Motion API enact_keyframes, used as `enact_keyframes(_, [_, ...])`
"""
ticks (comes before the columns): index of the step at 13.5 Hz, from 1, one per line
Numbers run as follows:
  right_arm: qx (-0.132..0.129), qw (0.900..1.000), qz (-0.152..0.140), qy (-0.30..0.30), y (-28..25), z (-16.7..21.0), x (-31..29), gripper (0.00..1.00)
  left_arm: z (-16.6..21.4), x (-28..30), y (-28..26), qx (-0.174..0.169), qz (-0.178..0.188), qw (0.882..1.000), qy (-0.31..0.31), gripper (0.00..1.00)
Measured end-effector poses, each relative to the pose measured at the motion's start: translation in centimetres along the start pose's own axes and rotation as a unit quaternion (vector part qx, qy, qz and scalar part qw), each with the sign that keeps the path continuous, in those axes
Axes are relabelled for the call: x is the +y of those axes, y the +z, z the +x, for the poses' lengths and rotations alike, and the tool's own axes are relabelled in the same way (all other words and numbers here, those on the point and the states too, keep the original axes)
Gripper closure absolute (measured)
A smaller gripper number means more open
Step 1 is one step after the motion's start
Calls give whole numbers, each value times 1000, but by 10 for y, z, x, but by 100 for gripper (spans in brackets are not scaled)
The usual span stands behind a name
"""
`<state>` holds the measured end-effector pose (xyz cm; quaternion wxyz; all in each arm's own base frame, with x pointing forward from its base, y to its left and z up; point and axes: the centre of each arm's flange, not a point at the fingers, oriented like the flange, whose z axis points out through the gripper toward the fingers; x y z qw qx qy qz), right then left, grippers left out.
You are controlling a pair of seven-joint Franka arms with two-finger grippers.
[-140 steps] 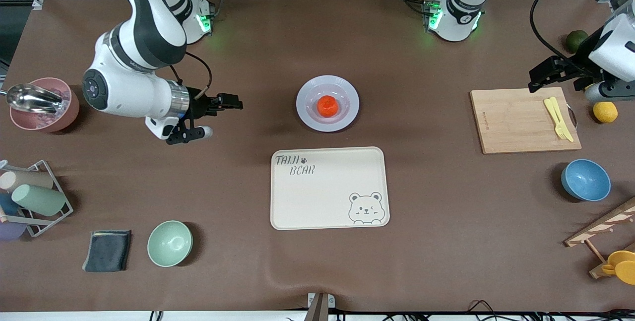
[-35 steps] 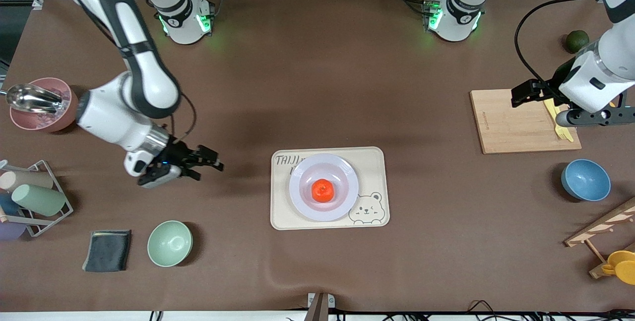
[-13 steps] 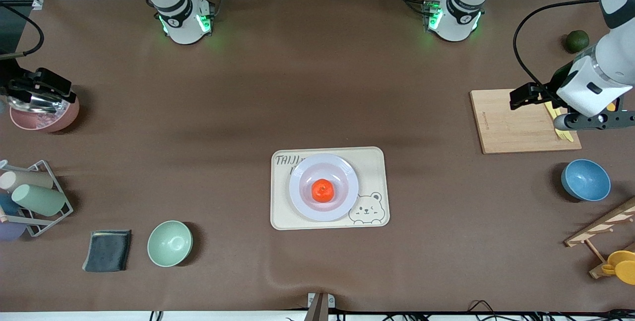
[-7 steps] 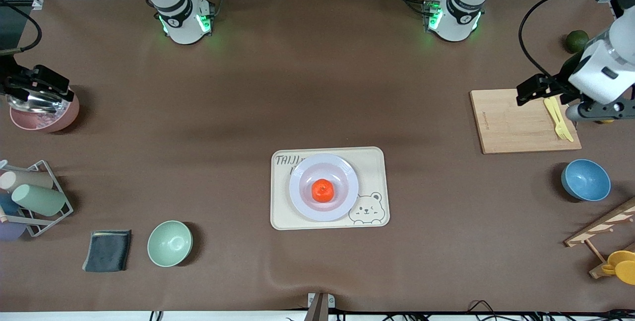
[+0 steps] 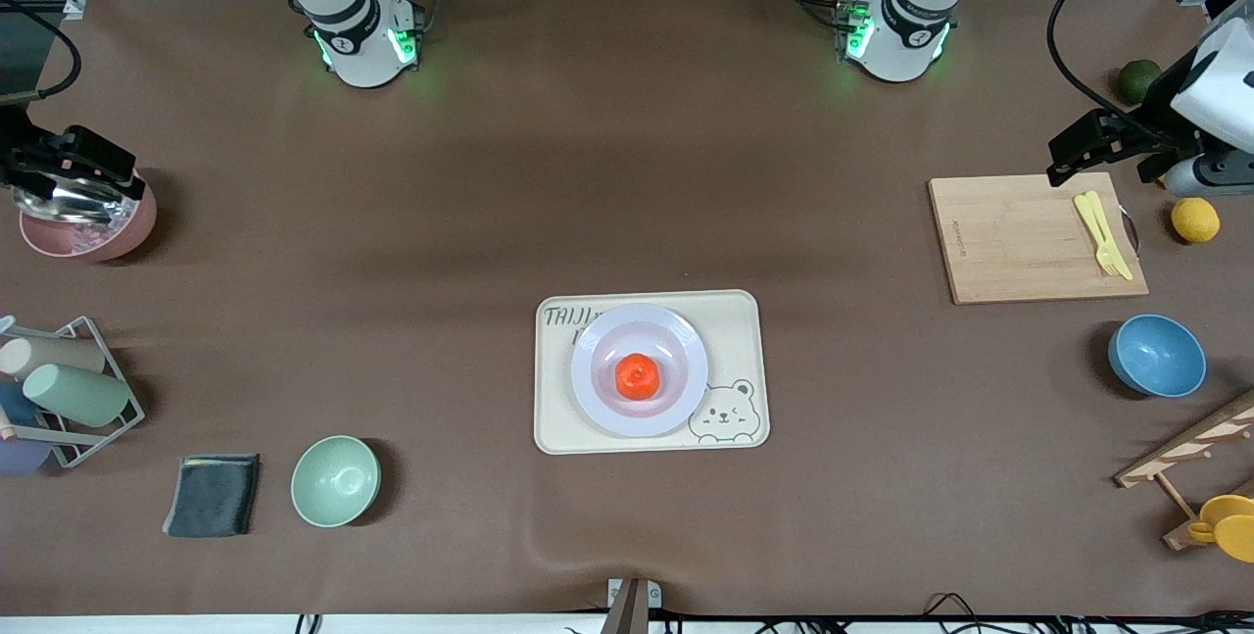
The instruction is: Place orange and plate with both arms
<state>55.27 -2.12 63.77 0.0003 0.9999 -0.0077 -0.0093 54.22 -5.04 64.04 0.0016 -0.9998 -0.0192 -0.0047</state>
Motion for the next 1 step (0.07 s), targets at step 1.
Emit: enact_keyframes(1, [0,1000,0,0,0,0,0,0,0,0,-2,2,0,1000,0,0])
